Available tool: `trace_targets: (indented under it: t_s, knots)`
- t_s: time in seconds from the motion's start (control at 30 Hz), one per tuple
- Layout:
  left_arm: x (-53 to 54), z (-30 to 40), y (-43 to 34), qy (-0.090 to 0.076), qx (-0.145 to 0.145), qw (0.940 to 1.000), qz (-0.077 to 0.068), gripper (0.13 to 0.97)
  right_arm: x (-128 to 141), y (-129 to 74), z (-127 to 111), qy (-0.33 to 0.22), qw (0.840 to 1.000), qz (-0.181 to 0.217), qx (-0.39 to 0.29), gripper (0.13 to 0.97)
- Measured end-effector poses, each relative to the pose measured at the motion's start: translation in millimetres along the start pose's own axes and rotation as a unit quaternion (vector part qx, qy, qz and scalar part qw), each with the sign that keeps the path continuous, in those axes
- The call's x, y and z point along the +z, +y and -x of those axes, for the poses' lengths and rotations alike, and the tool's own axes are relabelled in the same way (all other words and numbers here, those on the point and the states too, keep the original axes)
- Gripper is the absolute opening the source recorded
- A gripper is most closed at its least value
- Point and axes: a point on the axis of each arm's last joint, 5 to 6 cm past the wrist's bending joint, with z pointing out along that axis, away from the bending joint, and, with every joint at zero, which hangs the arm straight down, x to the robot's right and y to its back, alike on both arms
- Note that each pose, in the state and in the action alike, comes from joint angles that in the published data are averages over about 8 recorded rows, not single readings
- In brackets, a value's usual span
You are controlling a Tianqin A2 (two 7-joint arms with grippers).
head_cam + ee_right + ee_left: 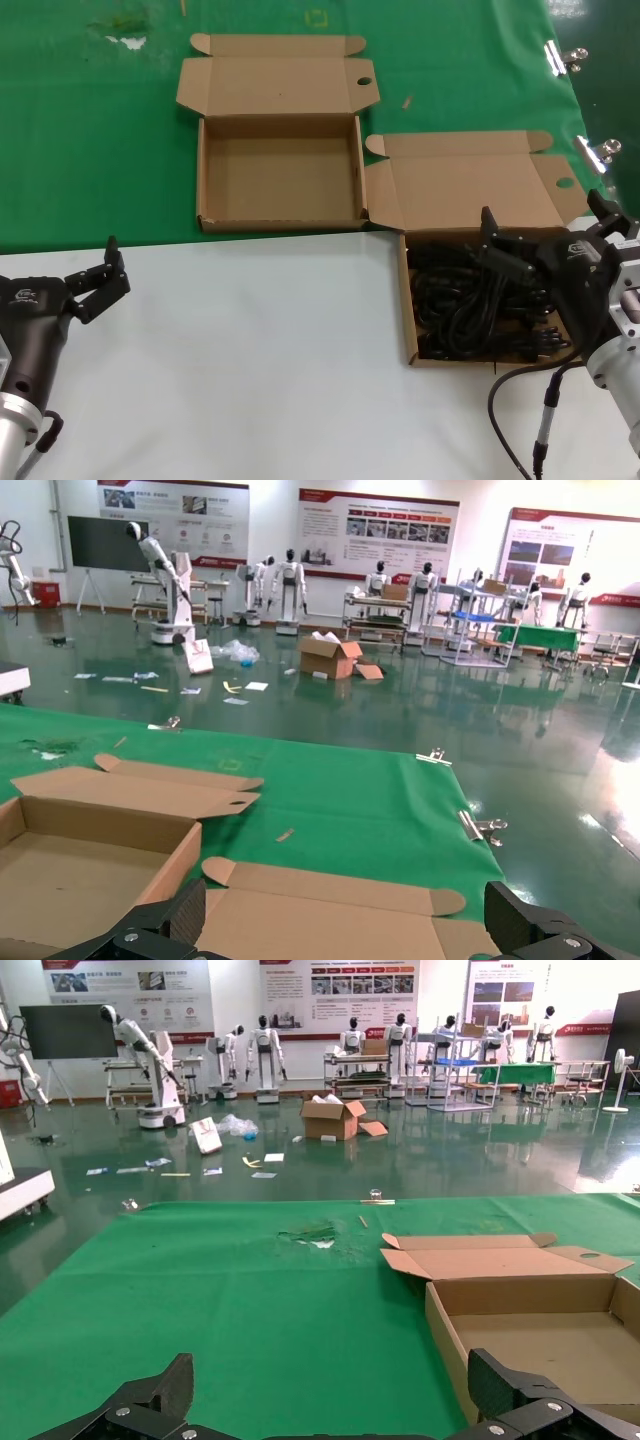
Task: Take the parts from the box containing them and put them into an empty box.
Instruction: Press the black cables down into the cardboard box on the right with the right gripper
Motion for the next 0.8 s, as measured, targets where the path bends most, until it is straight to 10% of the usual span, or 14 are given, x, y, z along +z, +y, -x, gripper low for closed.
trace_targets:
  t_s: [0.8]
  knots:
    - [0.0, 0.0, 0.0, 0.0, 0.0, 1.0, 0.0, 0.86, 0.1, -1.1, -2.4, -0.006, 1.0, -0.002, -0.001, 0.966]
